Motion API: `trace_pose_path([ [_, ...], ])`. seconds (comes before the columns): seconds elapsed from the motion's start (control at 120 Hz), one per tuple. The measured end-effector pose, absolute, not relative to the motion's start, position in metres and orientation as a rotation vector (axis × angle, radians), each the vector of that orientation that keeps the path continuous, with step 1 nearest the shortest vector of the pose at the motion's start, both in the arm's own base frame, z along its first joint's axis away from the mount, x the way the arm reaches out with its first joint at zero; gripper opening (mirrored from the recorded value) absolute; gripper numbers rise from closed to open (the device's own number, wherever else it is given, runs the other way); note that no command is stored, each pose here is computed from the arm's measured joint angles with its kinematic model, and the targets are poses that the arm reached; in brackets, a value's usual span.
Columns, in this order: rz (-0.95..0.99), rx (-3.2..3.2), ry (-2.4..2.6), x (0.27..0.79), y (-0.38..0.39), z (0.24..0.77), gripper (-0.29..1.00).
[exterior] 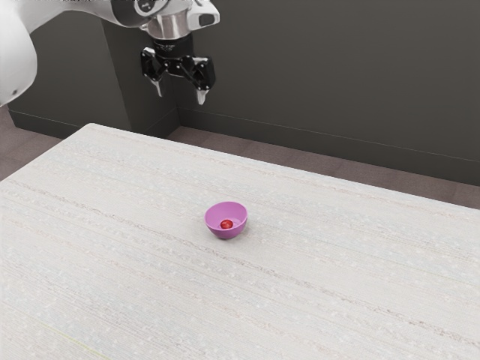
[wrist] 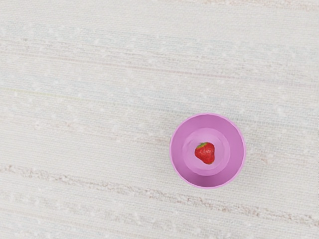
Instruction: Take strawberry from the bowl
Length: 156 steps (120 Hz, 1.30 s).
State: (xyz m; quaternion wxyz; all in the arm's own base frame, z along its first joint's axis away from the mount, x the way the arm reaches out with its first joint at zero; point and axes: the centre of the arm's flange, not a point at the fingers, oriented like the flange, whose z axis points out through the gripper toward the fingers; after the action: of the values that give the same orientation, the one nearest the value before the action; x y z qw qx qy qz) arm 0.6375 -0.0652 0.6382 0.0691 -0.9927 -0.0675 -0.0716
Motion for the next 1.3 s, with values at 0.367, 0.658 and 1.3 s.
trace_pose_path([
  [0.367, -0.022, -3.029, -0.131, 0.647, -0.098, 0.561, 0.68],
  [0.658, 0.101, -3.053, -0.11, 0.65, -0.116, 0.454, 0.5],
  [1.3, 0.134, -3.063, -0.218, 0.682, -0.087, 0.336, 0.22],
])
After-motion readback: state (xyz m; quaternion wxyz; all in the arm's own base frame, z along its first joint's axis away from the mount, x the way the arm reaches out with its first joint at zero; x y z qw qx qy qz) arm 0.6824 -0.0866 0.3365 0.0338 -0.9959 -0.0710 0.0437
